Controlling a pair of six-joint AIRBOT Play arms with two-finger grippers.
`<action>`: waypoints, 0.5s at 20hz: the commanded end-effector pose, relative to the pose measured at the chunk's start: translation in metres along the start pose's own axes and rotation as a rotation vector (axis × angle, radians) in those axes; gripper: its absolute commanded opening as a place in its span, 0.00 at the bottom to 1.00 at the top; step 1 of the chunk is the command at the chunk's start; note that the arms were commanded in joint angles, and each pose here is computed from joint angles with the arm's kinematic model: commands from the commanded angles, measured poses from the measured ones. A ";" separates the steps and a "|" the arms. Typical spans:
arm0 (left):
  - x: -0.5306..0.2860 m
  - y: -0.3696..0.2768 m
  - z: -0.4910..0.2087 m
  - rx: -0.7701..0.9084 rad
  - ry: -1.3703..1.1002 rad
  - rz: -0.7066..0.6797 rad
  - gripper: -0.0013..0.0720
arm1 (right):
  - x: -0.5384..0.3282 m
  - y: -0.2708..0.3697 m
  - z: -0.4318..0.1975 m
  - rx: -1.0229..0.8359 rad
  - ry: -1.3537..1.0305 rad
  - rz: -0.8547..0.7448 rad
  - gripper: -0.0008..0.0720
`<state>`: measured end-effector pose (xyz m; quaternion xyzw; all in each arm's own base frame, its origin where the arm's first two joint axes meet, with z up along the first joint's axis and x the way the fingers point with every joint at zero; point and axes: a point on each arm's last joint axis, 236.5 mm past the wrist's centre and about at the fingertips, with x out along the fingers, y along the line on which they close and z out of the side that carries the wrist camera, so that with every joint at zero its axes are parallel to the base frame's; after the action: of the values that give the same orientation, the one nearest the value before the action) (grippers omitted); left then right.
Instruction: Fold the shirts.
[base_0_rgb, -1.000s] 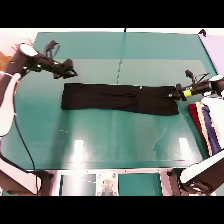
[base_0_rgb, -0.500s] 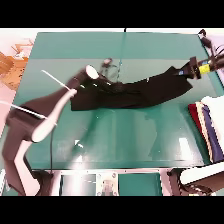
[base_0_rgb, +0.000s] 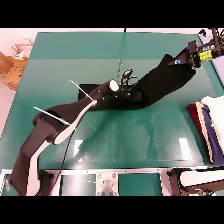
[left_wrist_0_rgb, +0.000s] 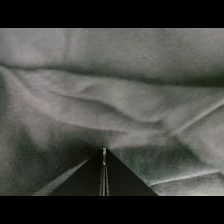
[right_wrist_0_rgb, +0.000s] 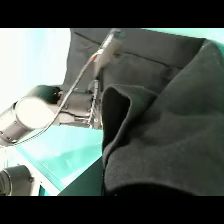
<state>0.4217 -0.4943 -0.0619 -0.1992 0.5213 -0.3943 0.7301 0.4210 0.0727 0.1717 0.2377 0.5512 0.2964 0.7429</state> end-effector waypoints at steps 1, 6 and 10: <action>-0.034 -0.004 0.009 0.056 0.083 -0.034 0.05 | 0.002 0.006 -0.001 0.004 0.004 0.002 0.03; -0.191 0.070 0.042 0.145 0.238 0.222 0.05 | 0.030 0.038 -0.002 -0.005 0.035 0.026 0.03; -0.310 0.122 0.074 0.079 0.125 0.394 0.05 | 0.090 0.099 0.009 -0.036 -0.005 0.077 0.03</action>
<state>0.4841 -0.2756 0.0437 -0.0609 0.5604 -0.3448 0.7506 0.4218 0.1548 0.1772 0.2330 0.5531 0.3261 0.7304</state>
